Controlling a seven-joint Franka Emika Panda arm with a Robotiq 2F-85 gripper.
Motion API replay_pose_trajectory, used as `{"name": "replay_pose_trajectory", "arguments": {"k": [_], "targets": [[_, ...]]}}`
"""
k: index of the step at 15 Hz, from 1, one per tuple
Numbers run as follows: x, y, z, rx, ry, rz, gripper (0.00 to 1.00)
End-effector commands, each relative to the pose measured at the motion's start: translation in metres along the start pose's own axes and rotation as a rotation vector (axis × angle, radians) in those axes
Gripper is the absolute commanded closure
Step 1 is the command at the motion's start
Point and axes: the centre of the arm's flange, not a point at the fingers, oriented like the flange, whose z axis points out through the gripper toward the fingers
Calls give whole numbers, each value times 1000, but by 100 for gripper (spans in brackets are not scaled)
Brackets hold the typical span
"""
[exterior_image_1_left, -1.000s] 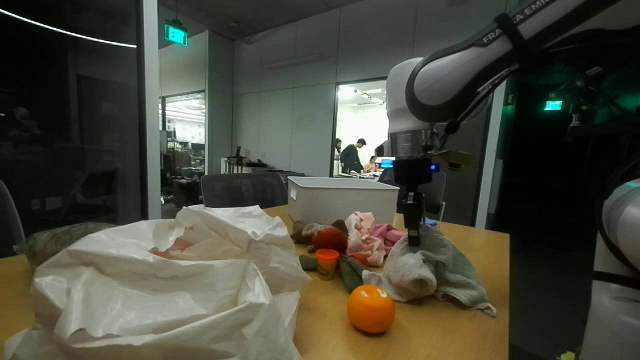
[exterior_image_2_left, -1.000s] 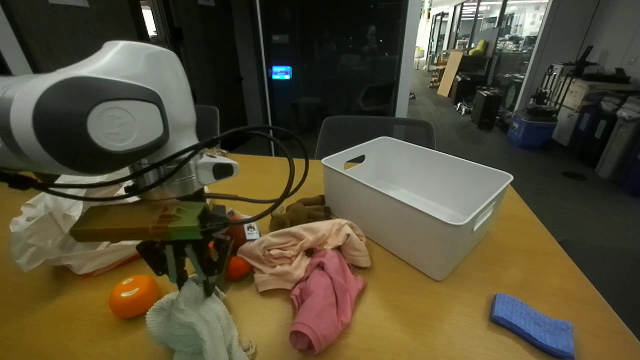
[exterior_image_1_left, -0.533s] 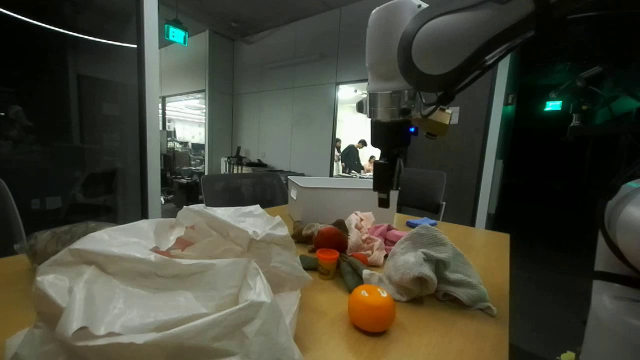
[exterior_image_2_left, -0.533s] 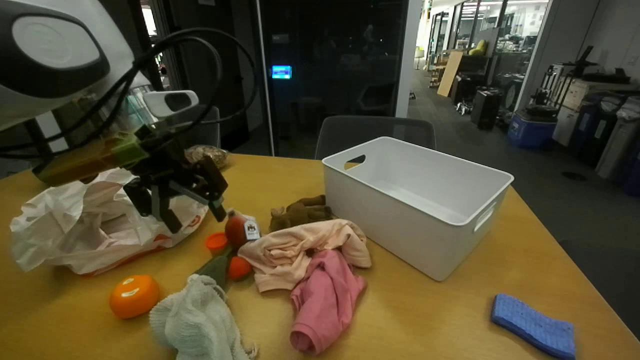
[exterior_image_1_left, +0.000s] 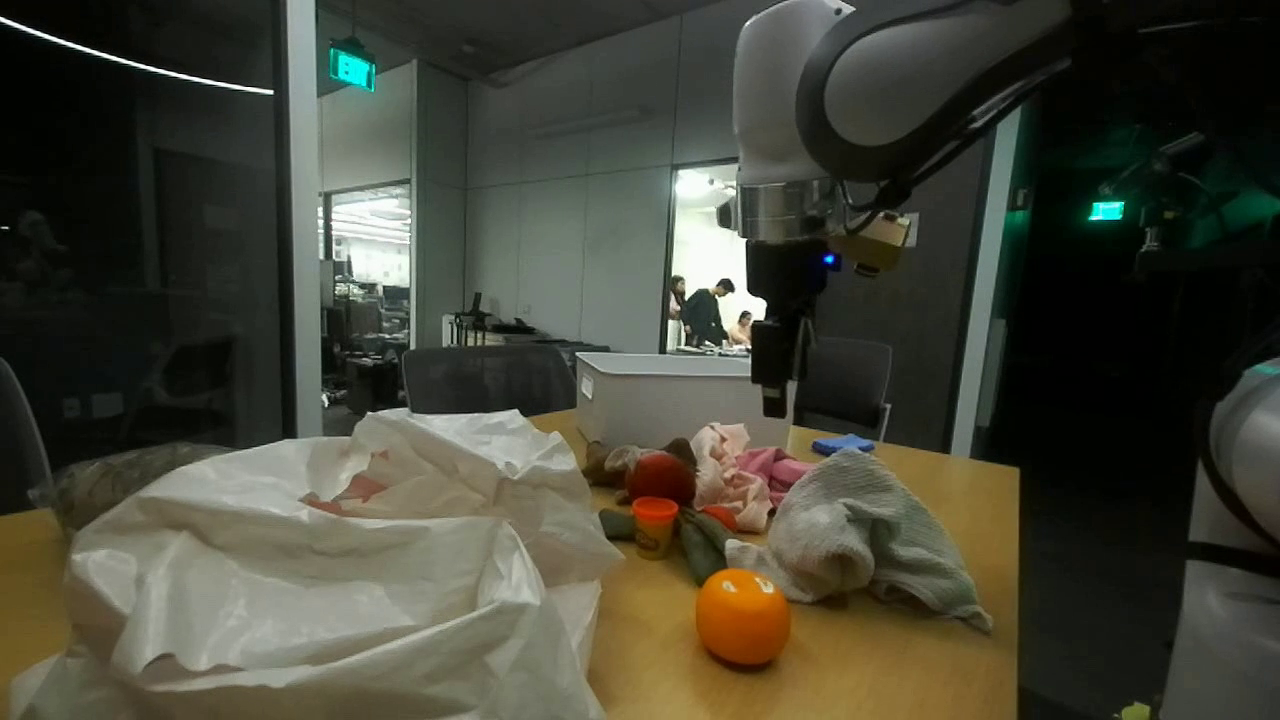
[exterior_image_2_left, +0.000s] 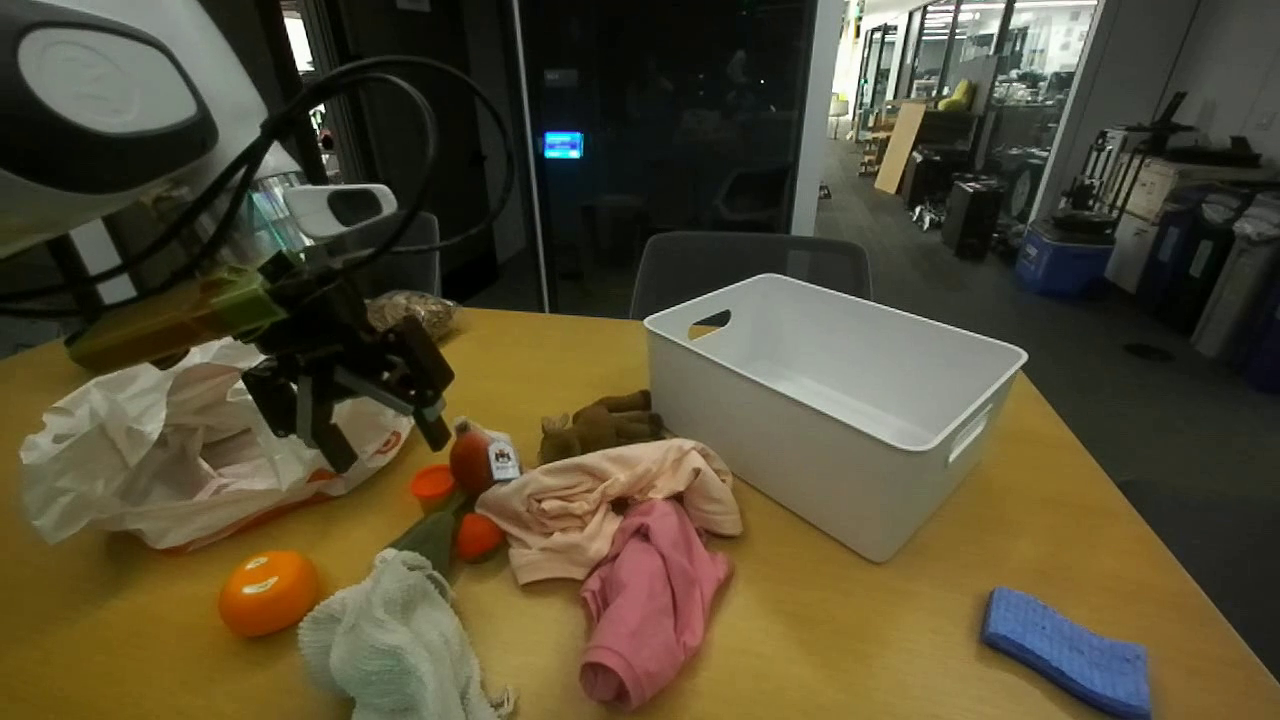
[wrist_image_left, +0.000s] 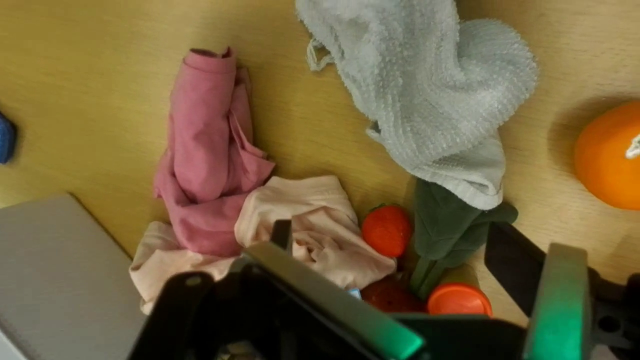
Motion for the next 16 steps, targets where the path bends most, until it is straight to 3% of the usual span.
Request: {"name": "replay_pose_trajectory", "arguments": {"k": [1,7,12,16], "targets": [[-15,16,22,110,-96,88,0],[-53,34,83,241,-113,231,0],[-71,60,116,241,-72,330,0],[-78,75,144,347,-183,354,0]]}}
